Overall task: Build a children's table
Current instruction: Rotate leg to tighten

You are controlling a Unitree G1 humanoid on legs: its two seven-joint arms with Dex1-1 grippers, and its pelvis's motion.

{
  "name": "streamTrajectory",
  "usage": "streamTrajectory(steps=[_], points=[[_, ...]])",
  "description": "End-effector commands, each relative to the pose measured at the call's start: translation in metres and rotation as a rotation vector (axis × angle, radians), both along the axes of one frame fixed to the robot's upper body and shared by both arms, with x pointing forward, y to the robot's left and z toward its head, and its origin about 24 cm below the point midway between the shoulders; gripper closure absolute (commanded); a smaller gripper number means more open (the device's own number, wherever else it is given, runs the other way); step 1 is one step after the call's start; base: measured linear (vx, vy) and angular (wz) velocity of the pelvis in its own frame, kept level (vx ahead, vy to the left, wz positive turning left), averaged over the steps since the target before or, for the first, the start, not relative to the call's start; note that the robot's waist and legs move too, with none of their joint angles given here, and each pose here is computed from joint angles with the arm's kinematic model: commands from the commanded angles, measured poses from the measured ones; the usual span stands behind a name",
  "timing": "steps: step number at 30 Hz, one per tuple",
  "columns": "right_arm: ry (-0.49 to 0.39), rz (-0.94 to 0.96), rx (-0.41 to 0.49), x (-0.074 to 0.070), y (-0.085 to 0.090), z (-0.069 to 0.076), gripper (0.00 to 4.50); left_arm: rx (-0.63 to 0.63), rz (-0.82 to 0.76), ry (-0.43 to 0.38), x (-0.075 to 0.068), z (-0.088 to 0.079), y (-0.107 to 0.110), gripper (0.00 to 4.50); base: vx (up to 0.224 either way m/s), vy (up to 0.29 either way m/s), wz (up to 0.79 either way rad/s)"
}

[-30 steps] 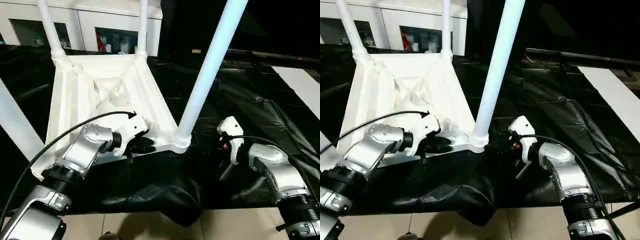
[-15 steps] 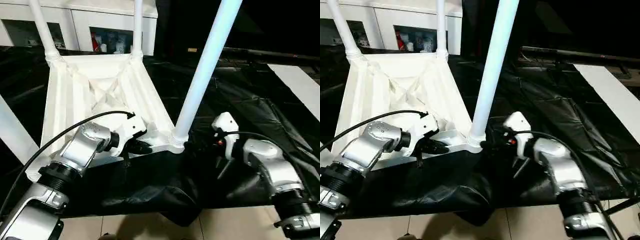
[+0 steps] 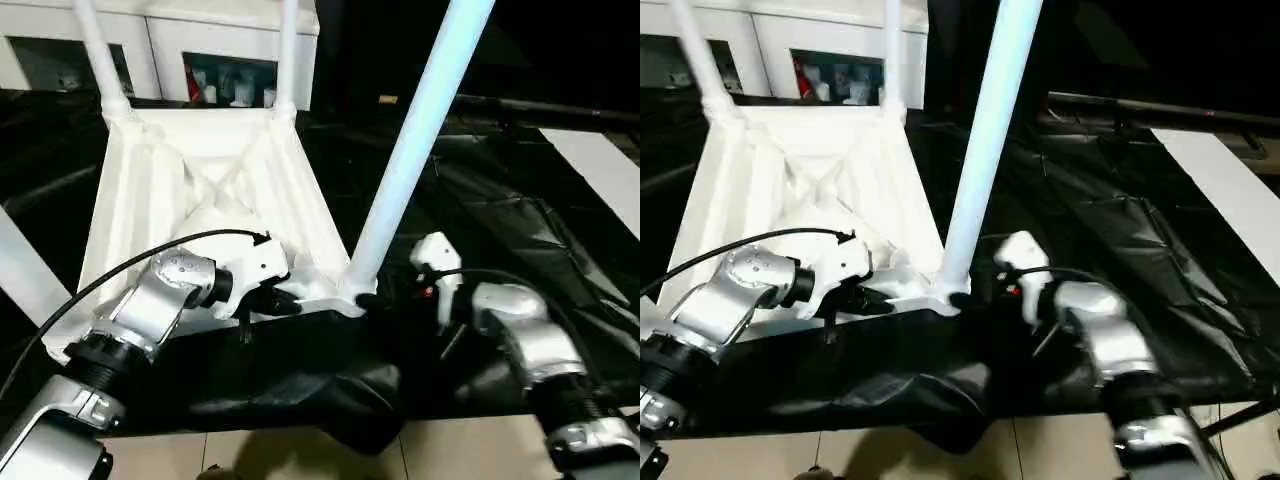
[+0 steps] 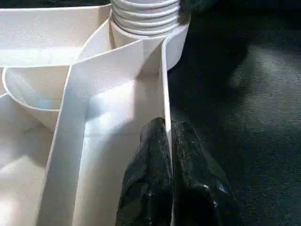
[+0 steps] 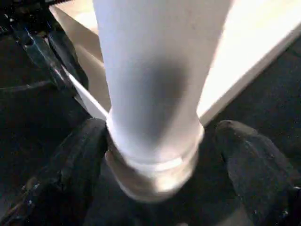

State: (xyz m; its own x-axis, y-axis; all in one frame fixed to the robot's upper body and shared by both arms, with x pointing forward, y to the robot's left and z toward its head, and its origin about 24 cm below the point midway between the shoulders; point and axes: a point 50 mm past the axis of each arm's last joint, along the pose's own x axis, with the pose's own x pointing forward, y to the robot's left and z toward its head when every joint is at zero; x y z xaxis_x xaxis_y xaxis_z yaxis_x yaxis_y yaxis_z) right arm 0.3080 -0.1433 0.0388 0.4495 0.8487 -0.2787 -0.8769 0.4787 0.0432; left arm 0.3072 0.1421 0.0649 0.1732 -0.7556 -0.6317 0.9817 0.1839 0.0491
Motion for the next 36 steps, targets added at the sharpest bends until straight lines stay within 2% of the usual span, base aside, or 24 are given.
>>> streamTrajectory(steps=[1, 11, 12, 23, 36], points=[[-0.03, 0.019, -0.007, 0.004, 0.0, 0.005, 0.51, -0.014, -0.123, 0.046, -0.01, -0.007, -0.02, 4.46, 0.0, 0.0, 0.0], [-0.025, 0.07, 0.01, 0.004, 0.002, 0.002, 0.51, 0.005, -0.118, 0.044, -0.008, -0.008, -0.013, 4.46, 0.0, 0.0, 0.0], [-0.022, 0.073, 0.014, 0.004, 0.002, 0.002, 0.7, 0.008, -0.117, 0.044, -0.008, -0.008, -0.013, 4.49, 0.0, 0.0, 0.0], [-0.016, 0.084, 0.041, 0.004, 0.003, -0.001, 1.67, 0.01, -0.114, 0.059, -0.009, -0.01, -0.011, 4.5, 0.0, 0.0, 0.0], [0.0, 0.067, 0.055, 0.003, 0.004, -0.006, 1.78, 0.009, -0.1, 0.076, -0.011, -0.013, -0.008, 4.5, 0.0, 0.0, 0.0]])
